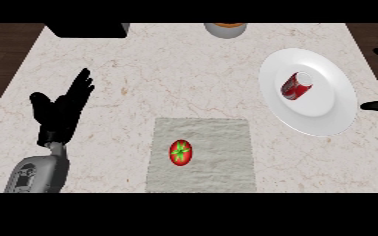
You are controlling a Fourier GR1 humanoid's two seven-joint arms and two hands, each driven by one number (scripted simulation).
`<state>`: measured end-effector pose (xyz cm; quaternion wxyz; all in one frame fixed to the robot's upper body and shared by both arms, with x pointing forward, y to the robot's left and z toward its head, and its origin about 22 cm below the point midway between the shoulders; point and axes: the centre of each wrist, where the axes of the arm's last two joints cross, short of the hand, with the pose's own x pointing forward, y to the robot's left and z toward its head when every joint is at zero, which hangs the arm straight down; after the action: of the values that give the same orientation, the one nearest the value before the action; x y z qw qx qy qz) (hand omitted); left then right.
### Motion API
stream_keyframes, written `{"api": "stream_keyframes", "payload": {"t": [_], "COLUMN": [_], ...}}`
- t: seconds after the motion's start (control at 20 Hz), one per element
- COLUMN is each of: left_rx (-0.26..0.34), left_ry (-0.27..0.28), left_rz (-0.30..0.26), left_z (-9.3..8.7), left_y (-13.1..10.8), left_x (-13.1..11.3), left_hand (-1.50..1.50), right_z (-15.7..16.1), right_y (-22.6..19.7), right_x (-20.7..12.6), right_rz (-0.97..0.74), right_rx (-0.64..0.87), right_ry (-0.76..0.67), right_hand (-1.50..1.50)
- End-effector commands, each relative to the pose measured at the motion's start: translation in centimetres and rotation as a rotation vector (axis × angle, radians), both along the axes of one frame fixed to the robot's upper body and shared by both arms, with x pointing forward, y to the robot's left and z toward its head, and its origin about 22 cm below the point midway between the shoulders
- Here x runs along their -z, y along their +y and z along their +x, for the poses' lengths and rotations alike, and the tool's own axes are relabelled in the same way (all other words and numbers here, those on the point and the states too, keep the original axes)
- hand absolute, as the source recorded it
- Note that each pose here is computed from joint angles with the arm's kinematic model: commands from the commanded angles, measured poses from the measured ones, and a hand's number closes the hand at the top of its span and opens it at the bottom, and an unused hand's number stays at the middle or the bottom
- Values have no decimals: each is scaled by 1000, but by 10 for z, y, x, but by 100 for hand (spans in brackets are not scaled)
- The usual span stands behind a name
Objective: Pick the can from the placemat and place it in the plate
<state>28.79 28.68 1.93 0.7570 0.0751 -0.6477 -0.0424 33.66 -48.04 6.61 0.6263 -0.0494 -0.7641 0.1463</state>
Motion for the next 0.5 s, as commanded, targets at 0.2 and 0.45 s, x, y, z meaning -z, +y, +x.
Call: {"api": "stream_keyframes", "payload": {"t": [0.2, 0.45], "left_rx": [19, 16], "left_ry": [-15, -7], "left_rz": [9, -15], "left_z": [1, 4], "left_y": [-5, -23], "left_x": [-13, 1], "left_hand": [0, 0], "right_z": [-18, -18], "right_y": [-31, -29], "right_x": [-8, -3], "right_rz": [36, -9], "right_rx": [-41, -18], "right_ry": [-62, -43], "right_hand": [-150, -150]}}
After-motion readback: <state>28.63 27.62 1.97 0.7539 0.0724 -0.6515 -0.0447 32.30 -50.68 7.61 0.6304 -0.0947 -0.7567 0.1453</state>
